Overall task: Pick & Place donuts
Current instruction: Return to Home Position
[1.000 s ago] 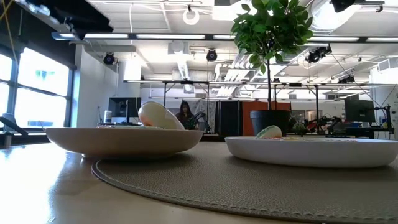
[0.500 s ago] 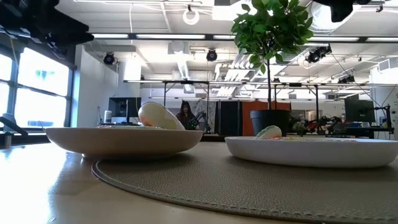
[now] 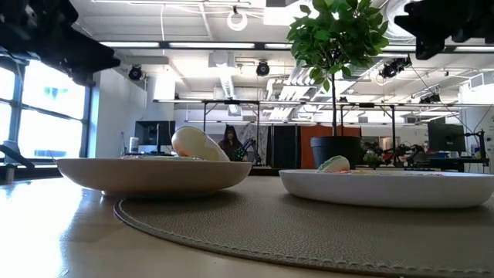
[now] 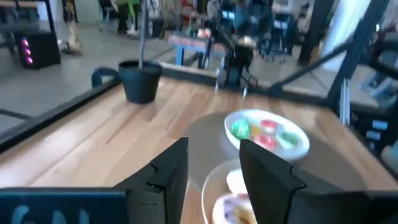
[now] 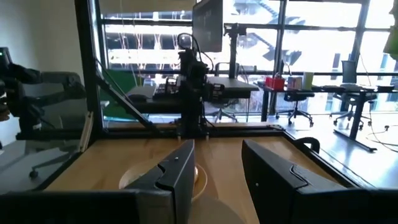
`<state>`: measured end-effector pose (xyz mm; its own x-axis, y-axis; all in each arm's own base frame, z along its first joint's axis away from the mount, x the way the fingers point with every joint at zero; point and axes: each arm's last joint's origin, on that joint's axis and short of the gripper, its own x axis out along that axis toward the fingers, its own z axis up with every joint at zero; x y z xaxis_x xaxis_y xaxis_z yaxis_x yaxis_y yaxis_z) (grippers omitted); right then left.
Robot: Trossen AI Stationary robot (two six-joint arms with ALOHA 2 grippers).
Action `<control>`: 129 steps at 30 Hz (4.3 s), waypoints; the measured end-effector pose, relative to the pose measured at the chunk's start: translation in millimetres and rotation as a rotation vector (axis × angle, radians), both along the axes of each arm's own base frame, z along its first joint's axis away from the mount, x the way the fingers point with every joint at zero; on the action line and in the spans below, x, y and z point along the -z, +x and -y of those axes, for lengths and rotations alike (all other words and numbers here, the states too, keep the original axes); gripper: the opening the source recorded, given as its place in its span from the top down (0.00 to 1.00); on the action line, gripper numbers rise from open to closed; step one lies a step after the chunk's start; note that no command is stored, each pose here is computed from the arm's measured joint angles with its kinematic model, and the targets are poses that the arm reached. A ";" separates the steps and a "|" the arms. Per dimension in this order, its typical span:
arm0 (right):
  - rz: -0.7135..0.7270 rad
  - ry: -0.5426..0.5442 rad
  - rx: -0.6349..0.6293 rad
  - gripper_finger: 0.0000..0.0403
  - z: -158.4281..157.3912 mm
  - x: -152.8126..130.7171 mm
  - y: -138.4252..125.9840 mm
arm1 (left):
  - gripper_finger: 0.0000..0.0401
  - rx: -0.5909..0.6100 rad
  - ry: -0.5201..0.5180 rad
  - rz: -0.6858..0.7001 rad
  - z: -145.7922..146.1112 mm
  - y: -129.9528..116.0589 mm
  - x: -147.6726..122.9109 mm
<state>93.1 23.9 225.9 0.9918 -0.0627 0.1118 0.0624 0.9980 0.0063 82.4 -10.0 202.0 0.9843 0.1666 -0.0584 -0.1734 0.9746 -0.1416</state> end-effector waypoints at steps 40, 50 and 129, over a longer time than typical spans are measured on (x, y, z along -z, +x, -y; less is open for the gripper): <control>0.069 0.012 -0.020 0.68 0.1 41.3 -1.9 | 0.65 0.006 0.045 -0.141 -0.4 -1.8 13.4; 0.069 0.010 -0.022 0.68 0.1 41.3 -1.9 | 0.65 0.006 0.045 -0.141 -0.4 -1.8 13.4; 0.067 0.009 -0.022 0.68 0.0 41.7 -1.8 | 0.65 0.006 0.045 -0.140 -0.3 -1.8 13.3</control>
